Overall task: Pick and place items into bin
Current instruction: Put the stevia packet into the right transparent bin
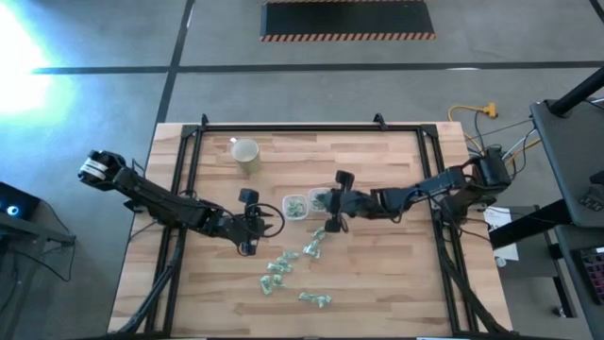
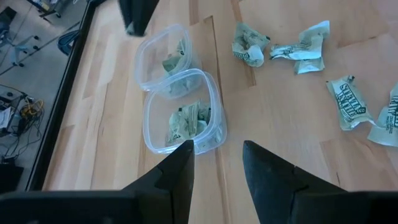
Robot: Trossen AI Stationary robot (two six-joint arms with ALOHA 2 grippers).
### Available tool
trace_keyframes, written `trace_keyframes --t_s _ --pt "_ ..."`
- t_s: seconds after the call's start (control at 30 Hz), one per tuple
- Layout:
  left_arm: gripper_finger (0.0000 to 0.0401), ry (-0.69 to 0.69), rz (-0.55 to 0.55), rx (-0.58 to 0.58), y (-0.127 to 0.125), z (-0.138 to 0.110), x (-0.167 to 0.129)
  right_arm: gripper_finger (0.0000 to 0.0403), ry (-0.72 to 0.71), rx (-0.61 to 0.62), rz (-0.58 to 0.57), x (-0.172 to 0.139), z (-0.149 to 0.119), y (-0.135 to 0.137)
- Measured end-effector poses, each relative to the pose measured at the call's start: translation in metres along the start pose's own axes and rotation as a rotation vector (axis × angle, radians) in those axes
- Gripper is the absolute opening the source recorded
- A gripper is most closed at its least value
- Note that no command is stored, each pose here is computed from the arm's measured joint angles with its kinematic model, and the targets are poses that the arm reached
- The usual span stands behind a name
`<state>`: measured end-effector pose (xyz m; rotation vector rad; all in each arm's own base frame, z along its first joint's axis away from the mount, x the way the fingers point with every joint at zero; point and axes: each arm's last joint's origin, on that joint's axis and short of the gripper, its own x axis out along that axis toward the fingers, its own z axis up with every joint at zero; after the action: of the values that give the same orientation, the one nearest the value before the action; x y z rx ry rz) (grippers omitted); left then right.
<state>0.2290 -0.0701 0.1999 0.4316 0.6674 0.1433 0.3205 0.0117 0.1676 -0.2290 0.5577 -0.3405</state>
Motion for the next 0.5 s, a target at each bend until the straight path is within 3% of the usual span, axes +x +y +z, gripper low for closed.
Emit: trace_keyframes --t_s 0.17,0.5 --pt "0.0121 -0.001 0.000 0.000 0.0000 0.0001 0.0000 0.0009 0.005 0.088 0.089 0.0057 -0.0013 -0.0100" --pt "0.0121 -0.001 0.000 0.000 0.0000 0.0001 0.0000 0.0016 0.016 0.132 0.095 0.0054 -0.0048 -0.0095"
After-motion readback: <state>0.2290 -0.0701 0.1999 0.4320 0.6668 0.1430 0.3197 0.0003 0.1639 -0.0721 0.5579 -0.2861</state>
